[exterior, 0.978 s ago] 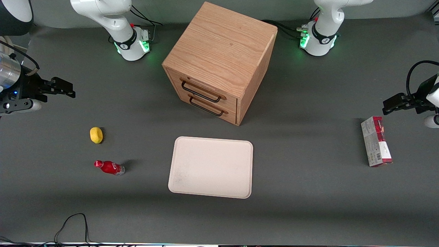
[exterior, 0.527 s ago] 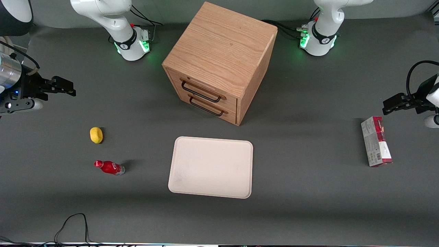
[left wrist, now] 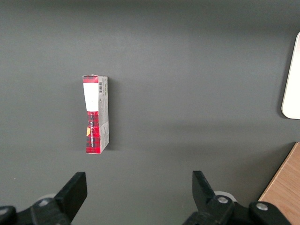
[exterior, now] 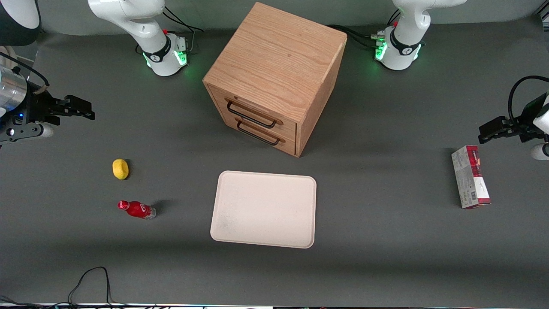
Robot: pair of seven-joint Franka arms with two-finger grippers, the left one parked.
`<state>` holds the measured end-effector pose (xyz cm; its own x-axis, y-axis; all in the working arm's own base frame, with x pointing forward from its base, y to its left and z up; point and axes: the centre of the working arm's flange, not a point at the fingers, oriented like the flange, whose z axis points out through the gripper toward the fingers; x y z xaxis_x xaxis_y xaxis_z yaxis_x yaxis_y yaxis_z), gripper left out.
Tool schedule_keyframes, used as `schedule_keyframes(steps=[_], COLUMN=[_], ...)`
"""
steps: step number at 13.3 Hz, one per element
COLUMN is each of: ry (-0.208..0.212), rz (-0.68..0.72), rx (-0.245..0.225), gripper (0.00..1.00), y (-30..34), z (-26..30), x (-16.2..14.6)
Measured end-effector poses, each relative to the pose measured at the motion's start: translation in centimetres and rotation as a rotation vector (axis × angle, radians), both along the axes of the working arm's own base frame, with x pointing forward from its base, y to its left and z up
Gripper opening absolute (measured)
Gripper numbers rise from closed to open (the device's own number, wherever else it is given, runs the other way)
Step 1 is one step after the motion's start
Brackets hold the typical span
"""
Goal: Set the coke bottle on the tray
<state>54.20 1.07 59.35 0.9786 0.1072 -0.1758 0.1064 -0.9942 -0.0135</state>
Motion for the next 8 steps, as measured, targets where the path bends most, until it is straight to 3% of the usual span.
schedule_keyframes(steps=[8], ry=[0.009], rz=[-0.005], rx=[0.0], gripper=[1.0], y=[-0.26], z=[-0.09], x=[-0.08])
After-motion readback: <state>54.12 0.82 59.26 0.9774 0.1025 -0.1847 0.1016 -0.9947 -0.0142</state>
